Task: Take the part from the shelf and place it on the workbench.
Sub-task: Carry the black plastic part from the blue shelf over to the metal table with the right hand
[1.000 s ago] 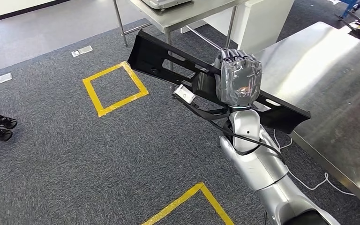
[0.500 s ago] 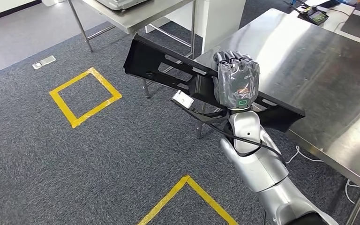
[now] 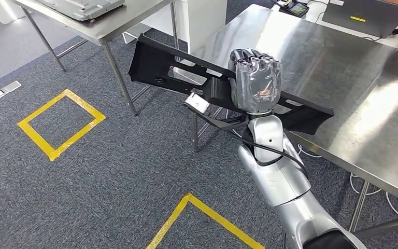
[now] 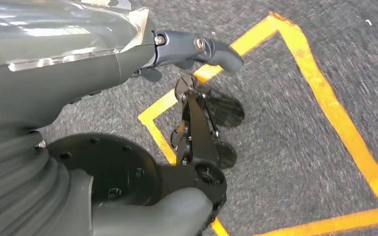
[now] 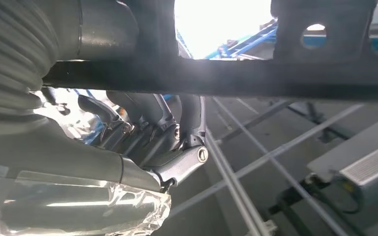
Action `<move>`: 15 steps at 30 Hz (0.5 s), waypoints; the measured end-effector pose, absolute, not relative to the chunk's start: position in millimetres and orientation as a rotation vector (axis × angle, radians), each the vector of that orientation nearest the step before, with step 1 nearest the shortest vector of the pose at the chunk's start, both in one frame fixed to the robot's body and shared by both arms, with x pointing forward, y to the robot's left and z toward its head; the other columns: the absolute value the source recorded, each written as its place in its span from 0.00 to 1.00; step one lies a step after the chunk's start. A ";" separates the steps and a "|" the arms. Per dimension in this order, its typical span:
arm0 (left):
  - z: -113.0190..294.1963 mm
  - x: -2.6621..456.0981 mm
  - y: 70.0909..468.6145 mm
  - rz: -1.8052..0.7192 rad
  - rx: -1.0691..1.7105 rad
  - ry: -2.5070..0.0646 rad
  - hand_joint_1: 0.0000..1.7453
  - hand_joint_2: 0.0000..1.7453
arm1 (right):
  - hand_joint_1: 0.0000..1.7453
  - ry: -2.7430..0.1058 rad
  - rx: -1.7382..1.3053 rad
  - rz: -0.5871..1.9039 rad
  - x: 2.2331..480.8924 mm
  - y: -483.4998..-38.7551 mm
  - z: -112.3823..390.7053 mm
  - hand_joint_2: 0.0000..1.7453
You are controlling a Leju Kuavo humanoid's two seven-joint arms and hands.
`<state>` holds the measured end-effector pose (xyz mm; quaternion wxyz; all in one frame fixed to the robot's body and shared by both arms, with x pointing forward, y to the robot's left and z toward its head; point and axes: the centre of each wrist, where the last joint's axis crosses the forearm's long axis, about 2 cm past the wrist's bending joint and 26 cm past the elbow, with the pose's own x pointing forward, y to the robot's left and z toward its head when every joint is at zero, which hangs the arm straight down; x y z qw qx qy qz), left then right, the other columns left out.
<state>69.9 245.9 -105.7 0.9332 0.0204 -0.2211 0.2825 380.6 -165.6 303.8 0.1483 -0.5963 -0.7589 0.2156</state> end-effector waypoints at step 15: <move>-105.8 68.0 242.7 0.580 0.031 -0.457 0.00 1.00 | 1.00 -2.203 -1.709 0.649 388.0 -164.3 306.0 1.00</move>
